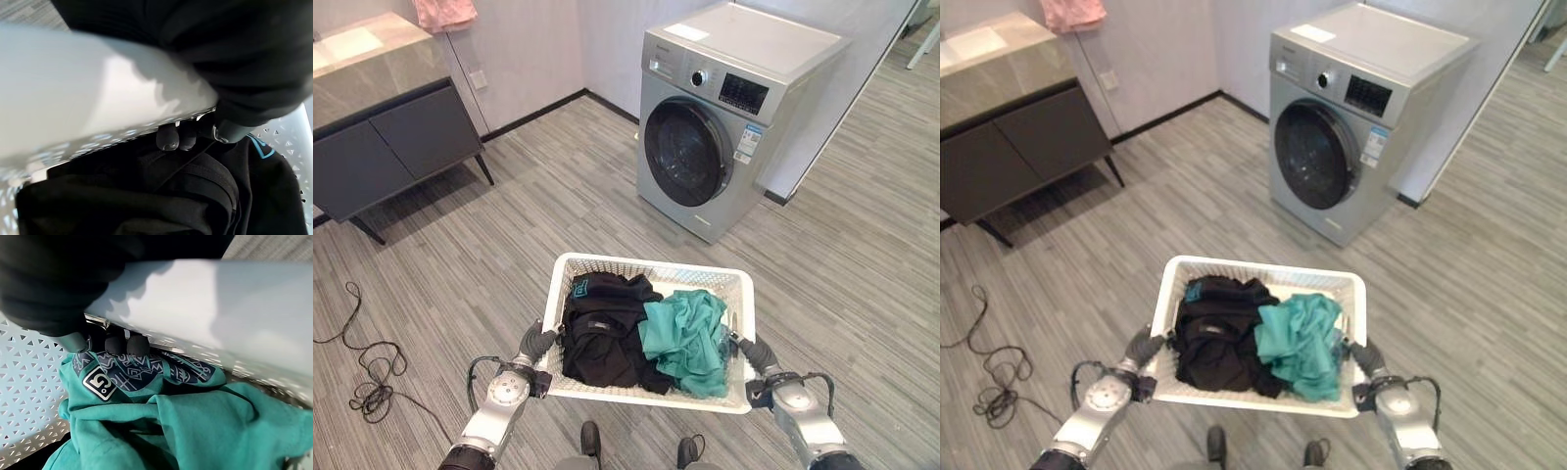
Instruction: Grab the laundry basket,head to the washer,open it,put in the laundry and shut it.
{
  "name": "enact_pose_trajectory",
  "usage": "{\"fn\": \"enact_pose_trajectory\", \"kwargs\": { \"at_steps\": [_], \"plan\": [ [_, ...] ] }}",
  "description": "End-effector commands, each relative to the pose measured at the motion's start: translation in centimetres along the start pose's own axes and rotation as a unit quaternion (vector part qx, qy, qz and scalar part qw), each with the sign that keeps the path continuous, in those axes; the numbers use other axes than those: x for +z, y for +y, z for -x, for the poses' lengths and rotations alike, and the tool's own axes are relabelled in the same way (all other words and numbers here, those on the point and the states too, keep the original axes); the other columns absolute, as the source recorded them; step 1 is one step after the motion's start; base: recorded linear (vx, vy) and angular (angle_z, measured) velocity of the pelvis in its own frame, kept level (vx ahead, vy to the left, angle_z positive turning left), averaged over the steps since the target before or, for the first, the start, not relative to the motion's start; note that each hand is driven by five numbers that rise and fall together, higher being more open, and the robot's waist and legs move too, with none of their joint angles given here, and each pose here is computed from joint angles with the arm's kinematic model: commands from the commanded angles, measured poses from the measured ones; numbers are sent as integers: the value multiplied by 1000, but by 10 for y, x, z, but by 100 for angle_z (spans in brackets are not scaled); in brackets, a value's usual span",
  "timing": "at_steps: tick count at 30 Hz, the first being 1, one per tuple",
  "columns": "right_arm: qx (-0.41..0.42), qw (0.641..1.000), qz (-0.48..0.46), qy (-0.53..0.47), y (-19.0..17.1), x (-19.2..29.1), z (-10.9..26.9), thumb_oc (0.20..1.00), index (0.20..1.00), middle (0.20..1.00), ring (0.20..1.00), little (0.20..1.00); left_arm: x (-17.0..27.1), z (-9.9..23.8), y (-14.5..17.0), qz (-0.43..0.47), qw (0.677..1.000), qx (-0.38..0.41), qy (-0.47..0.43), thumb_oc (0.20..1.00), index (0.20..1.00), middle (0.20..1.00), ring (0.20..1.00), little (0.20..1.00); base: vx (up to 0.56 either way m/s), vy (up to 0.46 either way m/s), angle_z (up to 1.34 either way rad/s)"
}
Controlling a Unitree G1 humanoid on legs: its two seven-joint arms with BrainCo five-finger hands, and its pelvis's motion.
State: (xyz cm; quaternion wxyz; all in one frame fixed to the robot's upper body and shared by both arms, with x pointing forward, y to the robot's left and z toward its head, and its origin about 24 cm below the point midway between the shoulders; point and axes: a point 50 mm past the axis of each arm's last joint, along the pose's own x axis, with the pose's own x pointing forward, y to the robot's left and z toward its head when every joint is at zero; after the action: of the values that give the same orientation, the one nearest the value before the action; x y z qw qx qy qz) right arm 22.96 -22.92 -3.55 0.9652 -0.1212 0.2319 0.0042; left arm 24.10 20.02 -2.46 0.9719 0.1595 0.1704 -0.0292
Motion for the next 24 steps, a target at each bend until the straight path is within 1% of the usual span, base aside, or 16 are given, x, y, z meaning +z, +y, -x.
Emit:
{"fn": "enact_pose_trajectory", "kwargs": {
  "at_steps": [1,5,8,11,13,16,18,24],
  "plan": [
    [-111,987,7,-119,-61,61,-5,200,200,200,200,200,53,-14,42,5,991,71,-118,200,200,200,200,200,103,332,-6],
    [-133,985,-5,-113,-72,57,2,200,200,200,200,200,63,-19,39,-7,990,56,-127,200,200,200,200,200,168,377,-2],
    [-129,986,-9,-108,-70,51,3,200,200,200,200,200,61,-21,40,-13,991,58,-119,200,200,200,200,200,200,301,3],
    [-124,987,-14,-100,-69,46,4,200,200,200,200,200,58,-20,43,-11,992,61,-114,200,200,200,200,200,274,152,-16],
    [-123,987,-17,-97,-68,43,4,200,200,200,200,200,59,-20,43,-10,991,60,-116,200,200,200,200,200,258,35,3],
    [-126,988,-19,-86,-67,36,6,200,200,200,200,200,64,-24,41,-12,991,64,-121,200,200,200,200,200,531,-36,16],
    [-126,988,-19,-87,-67,36,6,200,200,200,200,200,65,-24,41,-12,990,64,-121,200,200,200,200,200,183,-39,29],
    [-144,985,-26,-94,-75,31,17,200,200,200,200,200,63,-29,17,4,992,28,-120,200,200,200,200,200,461,-156,58]
  ]
}}
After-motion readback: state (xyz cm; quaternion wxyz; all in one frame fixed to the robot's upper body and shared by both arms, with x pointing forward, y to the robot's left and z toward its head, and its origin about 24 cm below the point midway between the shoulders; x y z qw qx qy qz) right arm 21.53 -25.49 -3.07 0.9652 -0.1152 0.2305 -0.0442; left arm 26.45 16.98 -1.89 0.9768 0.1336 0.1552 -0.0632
